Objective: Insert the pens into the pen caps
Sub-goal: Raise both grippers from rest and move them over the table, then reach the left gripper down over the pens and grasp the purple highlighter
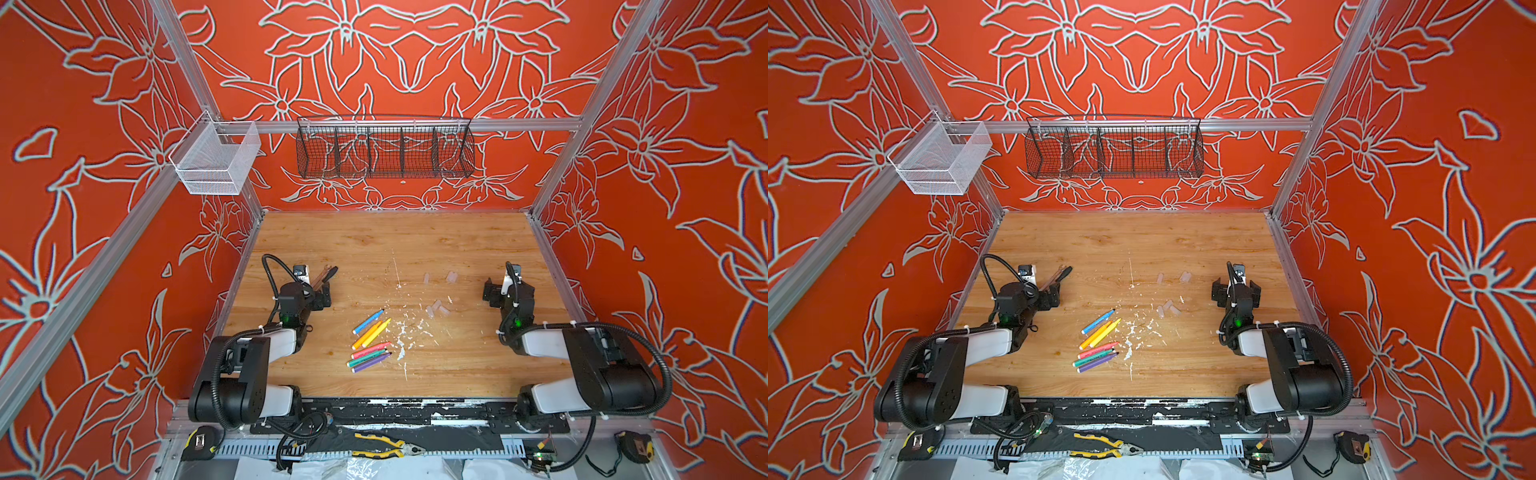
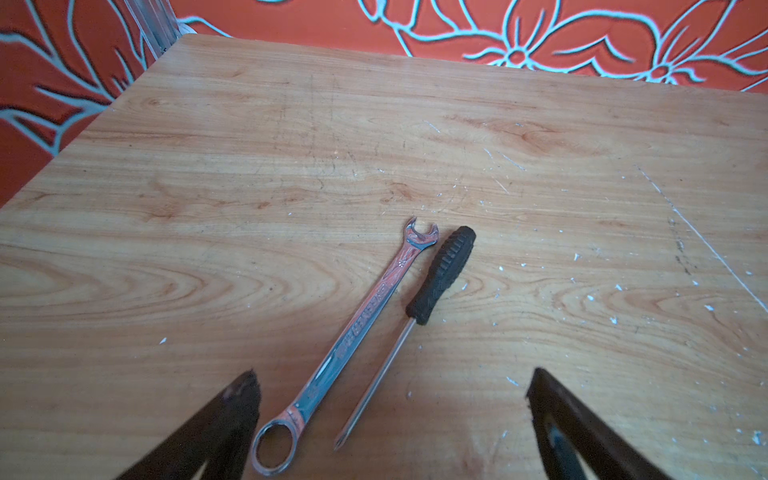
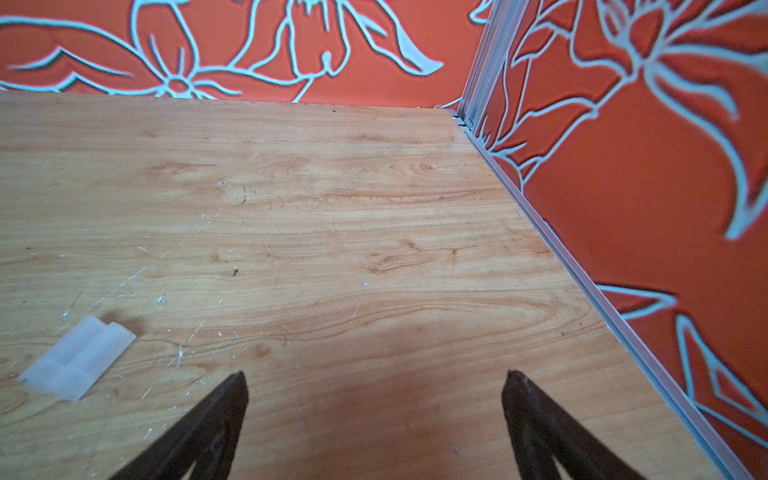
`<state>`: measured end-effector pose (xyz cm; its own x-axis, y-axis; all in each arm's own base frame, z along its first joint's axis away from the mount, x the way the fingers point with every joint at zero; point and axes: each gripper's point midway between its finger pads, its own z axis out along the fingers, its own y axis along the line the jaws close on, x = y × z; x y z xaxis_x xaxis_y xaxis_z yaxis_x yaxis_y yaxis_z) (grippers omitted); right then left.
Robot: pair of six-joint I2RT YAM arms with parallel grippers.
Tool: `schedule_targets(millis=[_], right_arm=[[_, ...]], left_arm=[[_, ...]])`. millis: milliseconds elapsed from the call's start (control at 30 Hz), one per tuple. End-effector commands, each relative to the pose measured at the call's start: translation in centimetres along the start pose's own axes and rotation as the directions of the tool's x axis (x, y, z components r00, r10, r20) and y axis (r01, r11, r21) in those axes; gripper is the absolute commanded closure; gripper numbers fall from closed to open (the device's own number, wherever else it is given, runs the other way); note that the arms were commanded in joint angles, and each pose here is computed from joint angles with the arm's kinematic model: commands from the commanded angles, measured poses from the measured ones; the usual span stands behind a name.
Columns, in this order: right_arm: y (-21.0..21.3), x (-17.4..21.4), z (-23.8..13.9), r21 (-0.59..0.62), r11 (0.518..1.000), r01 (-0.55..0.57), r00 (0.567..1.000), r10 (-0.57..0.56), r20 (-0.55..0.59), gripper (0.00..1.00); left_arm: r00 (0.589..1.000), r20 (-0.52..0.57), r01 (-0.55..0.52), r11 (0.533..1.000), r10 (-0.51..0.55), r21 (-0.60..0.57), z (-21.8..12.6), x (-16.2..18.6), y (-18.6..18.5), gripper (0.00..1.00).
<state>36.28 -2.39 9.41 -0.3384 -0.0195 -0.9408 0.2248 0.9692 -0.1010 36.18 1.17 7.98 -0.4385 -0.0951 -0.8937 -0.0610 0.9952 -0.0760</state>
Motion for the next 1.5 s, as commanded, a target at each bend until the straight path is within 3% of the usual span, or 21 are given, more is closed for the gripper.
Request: schedule_targets(millis=[0, 233, 300, 400, 467, 567, 633, 700, 733, 800, 833, 867, 933, 967, 1033, 1133, 1233, 1300, 1400, 1467], right_arm=[[0.1, -0.8, -0.1, -0.009, 1.0, 0.0, 0.999, 0.0, 0.032, 0.02], [-3.0, -4.8, -2.8, 0.13, 0.989, -0.066, 0.997, 0.059, 0.057, 0.03], [-3.6, -6.0, -3.9, 0.137, 0.977, -0.161, 0.985, 0.15, 0.087, 0.03], [-4.8, -8.1, -6.8, 0.137, 0.921, -0.366, 0.93, 0.355, 0.098, 0.03], [-2.7, -9.0, -8.7, -0.013, 0.921, -0.39, 0.921, 0.39, -0.017, 0.03], [0.5, -10.8, -10.9, -0.23, 0.901, -0.369, 0.929, 0.366, -0.057, 0.02], [-0.1, -10.5, -11.8, -0.207, 0.897, -0.392, 0.92, 0.385, -0.074, 0.02], [-3.1, -8.6, -12.5, -0.042, 0.862, -0.505, 0.862, 0.502, -0.069, 0.02], [-4.0, -7.7, -13.1, 0.001, 0.832, -0.555, 0.83, 0.555, -0.054, 0.02], [-1.0, -9.2, -14.1, -0.239, 0.821, -0.519, 0.848, 0.529, -0.023, 0.02], [0.6, -10.1, -14.8, -0.363, 0.792, -0.492, 0.85, 0.526, -0.003, 0.02], [0.6, -10.1, -14.9, -0.376, 0.762, -0.527, 0.824, 0.567, -0.006, 0.02], [-0.5, -8.5, -13.9, -0.27, 0.729, -0.629, 0.765, 0.642, -0.05, 0.03], [-0.5, -8.1, -13.5, -0.254, 0.731, -0.633, 0.765, 0.641, -0.064, 0.02], [0.4, -7.8, -12.6, -0.263, 0.768, -0.584, 0.807, 0.584, -0.088, 0.03], [-0.7, -5.1, -10.4, -0.102, 0.822, -0.561, 0.825, 0.545, -0.148, 0.03], [-1.2, -2.8, -8.7, 0.01, 0.861, -0.508, 0.84, 0.498, -0.214, 0.07], [-1.5, -1.6, -7.9, 0.061, 0.881, -0.469, 0.849, 0.468, -0.246, 0.08], [-2.0, 0.1, -6.9, 0.132, 0.885, -0.446, 0.842, 0.465, -0.274, 0.08], [-2.0, 0.4, -6.4, 0.146, 0.886, -0.44, 0.839, 0.463, -0.285, 0.09]], left_arm=[[1.0, 0.017, -0.015, 1.0, 0.015, 0.005, 0.2, -0.8, 0.0, 0.03], [1.0, 0.004, 0.002, 0.999, -0.002, -0.048, -1.3, -3.9, 0.5, 0.03], [0.999, 0.049, 0.012, 0.999, -0.01, -0.048, -2.4, -5.2, 0.4, 0.03], [0.987, 0.097, 0.127, 0.992, -0.124, -0.026, -5.0, -7.5, 0.1, 0.03], [0.969, 0.128, 0.211, 0.977, -0.213, 0.03, -7.6, -9.5, -0.7, 0.02], [0.942, 0.124, 0.301, 0.948, -0.313, 0.105, -10.5, -10.6, -1.9, 0.03], [0.952, 0.05, 0.291, 0.941, -0.303, 0.171, -12.1, -10.2, -3.4, 0.03], [0.938, 0.022, 0.336, 0.921, -0.347, 0.196, -12.5, -9.0, -3.8, 0.03], [0.915, 0.018, 0.397, 0.908, -0.403, 0.138, -12.6, -8.0, -2.8, 0.03], [0.852, 0.028, 0.524, 0.851, -0.523, -0.041, -13.7, -6.3, 0.2, 0.03], [0.839, 0.037, 0.544, 0.836, -0.543, -0.074, -14.5, -6.2, 0.8, 0.03], [0.85, 0.029, 0.527, 0.85, -0.526, -0.028, -15.2, -6.7, 0.0, 0.03], [0.868, 0.03, 0.491, 0.866, -0.495, 0.09, -16.5, -8.2, -1.8, 0.03], [0.864, 0.033, 0.493, 0.858, -0.502, 0.144, -17.0, -8.6, -2.6, 0.03], [0.832, 0.036, 0.541, 0.823, -0.554, 0.174, -17.1, -8.6, -2.8, 0.03], [0.792, -0.009, 0.599, 0.775, -0.61, 0.199, -16.9, -8.2, -3.4, 0.03], [0.829, -0.135, 0.552, 0.757, -0.542, 0.35, -16.5, -8.9, -7.0, 0.02], [0.834, -0.209, 0.55, 0.749, -0.51, 0.369, -15.7, -8.6, -8.1, 0.03], [0.868, -0.286, 0.479, 0.836, -0.405, 0.269, -14.8, -7.3, -8.8, 0.09], [0.907, -0.319, 0.353, 0.909, -0.275, 0.222, -14.9, -6.1, -10.4, 0.1]])
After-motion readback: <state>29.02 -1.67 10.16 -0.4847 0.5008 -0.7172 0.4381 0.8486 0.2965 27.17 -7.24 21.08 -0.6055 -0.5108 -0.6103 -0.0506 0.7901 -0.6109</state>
